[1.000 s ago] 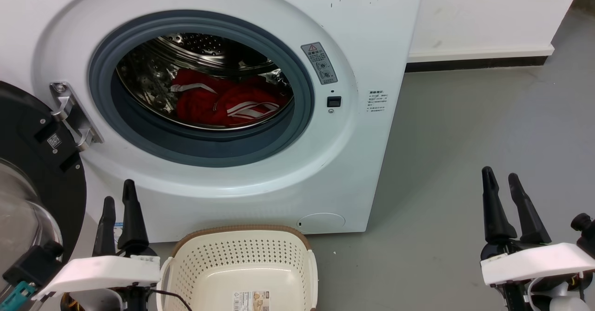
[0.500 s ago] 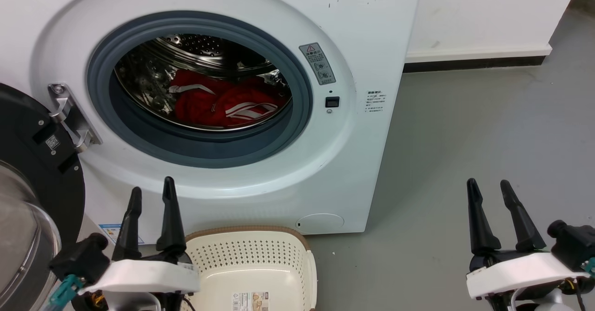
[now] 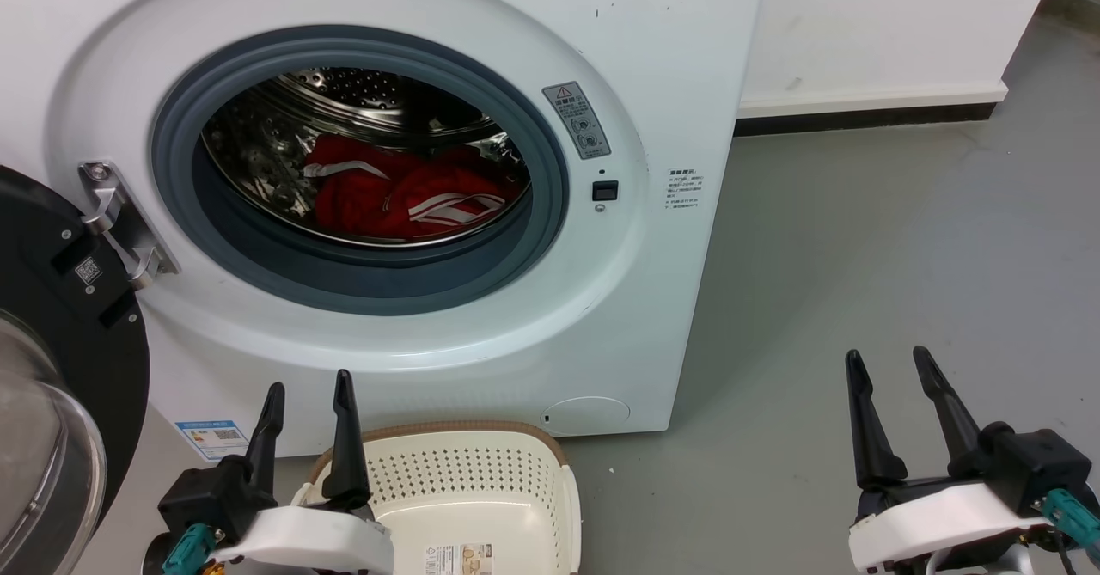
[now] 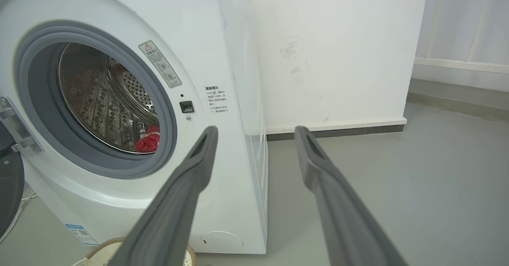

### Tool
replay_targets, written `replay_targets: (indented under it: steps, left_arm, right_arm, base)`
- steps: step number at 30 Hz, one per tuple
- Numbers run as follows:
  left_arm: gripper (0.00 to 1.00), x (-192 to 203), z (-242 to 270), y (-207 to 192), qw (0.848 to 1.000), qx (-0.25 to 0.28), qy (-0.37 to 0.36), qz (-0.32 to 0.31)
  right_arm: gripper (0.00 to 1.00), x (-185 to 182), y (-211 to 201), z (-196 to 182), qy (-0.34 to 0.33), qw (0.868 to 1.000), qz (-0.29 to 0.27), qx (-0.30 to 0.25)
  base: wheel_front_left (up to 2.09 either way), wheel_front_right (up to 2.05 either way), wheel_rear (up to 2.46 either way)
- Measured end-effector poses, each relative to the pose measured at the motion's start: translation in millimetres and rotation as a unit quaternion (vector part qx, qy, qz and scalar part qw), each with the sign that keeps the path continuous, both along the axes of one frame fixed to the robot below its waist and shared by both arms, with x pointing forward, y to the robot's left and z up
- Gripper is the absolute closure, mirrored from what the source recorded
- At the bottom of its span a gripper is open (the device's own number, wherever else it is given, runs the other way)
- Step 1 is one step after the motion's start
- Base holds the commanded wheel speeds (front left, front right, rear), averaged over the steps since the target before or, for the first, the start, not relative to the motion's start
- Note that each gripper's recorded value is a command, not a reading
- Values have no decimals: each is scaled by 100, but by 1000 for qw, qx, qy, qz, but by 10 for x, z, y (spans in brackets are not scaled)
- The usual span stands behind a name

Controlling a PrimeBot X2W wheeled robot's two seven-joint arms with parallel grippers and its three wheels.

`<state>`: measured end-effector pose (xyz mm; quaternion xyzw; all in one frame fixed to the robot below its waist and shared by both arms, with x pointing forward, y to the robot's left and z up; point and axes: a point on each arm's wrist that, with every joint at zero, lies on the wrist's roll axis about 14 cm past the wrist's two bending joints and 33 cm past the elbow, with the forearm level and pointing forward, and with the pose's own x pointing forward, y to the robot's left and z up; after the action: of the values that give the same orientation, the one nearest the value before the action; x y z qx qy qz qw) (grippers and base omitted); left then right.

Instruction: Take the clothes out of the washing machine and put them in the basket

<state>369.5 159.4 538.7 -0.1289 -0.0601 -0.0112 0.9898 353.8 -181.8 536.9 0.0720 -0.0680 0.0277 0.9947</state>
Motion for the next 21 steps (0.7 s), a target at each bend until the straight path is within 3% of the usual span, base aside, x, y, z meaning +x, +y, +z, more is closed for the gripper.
replay_targets:
  steps: [16,21]
  left_arm:
    - [0,-17,15,-99,997,78,-18,-12]
    - [0,-50,-52,-120,997,70,-11,-18]
  right_arm:
    - [0,-45,34,34,-14,997,2,-74]
    - [0,-62,46,42,-19,996,3,-86]
  base:
    - [0,0,0]
    - [0,0,0]
